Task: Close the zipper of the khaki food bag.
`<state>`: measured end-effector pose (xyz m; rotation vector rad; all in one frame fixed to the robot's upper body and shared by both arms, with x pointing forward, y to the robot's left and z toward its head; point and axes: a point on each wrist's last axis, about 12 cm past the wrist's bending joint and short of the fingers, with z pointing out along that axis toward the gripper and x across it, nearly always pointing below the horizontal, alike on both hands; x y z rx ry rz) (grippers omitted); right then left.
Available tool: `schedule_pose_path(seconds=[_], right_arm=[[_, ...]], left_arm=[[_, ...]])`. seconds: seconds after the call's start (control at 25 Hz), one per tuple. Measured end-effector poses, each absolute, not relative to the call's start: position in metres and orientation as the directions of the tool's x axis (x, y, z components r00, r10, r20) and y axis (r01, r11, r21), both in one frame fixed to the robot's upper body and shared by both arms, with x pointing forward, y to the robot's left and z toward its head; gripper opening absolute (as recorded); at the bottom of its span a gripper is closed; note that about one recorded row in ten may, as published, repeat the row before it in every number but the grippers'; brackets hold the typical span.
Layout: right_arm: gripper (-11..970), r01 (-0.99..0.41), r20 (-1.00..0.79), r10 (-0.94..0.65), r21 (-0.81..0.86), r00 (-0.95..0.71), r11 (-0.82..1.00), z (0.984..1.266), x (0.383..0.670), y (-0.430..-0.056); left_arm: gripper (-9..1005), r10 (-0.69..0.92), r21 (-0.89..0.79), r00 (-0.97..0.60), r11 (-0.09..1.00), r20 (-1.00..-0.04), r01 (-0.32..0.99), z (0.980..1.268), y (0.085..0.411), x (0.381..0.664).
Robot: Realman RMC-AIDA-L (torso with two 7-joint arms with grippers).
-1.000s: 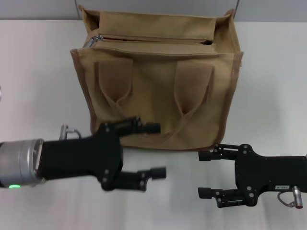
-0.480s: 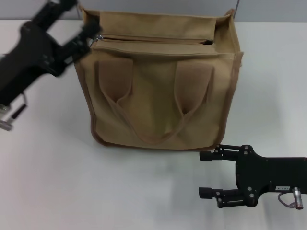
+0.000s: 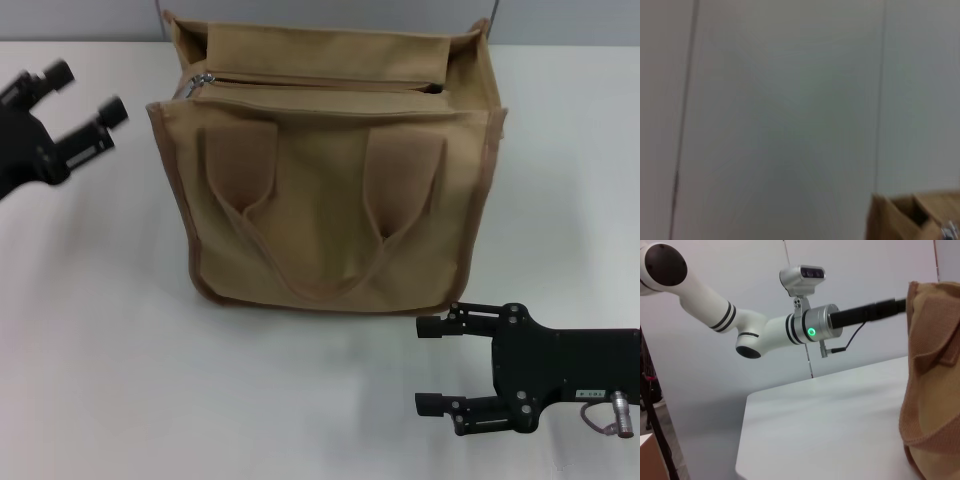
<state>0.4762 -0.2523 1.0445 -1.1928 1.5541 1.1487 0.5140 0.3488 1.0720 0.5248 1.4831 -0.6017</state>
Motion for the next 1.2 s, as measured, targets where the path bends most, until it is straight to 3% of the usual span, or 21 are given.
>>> schedule_pose_path(seconds=[0.32, 0.72, 1.2], right_arm=[[791, -0.978, -0.96, -0.204, 0.167, -0.191, 0.127, 1.044, 0.476, -0.252], [792, -0.977, -0.961, -0.201, 0.168, -0.191, 0.129, 1.045, 0.476, -0.252], [792, -0.978, -0.961, -0.2, 0.168, -0.191, 0.128, 1.045, 0.476, -0.252]], left_arm=[[840, 0.052, 0.0, -0.047, 0.671, -0.998, 0.742, 1.064, 0.334, 0.513], [827, 0.157, 0.144, 0.04, 0.74, -0.987, 0.657, 1.064, 0.319, 0.538], [804, 0.089, 0.173, 0.17, 0.79, -0.981, 0.588, 1.072, 0.326, 0.527]])
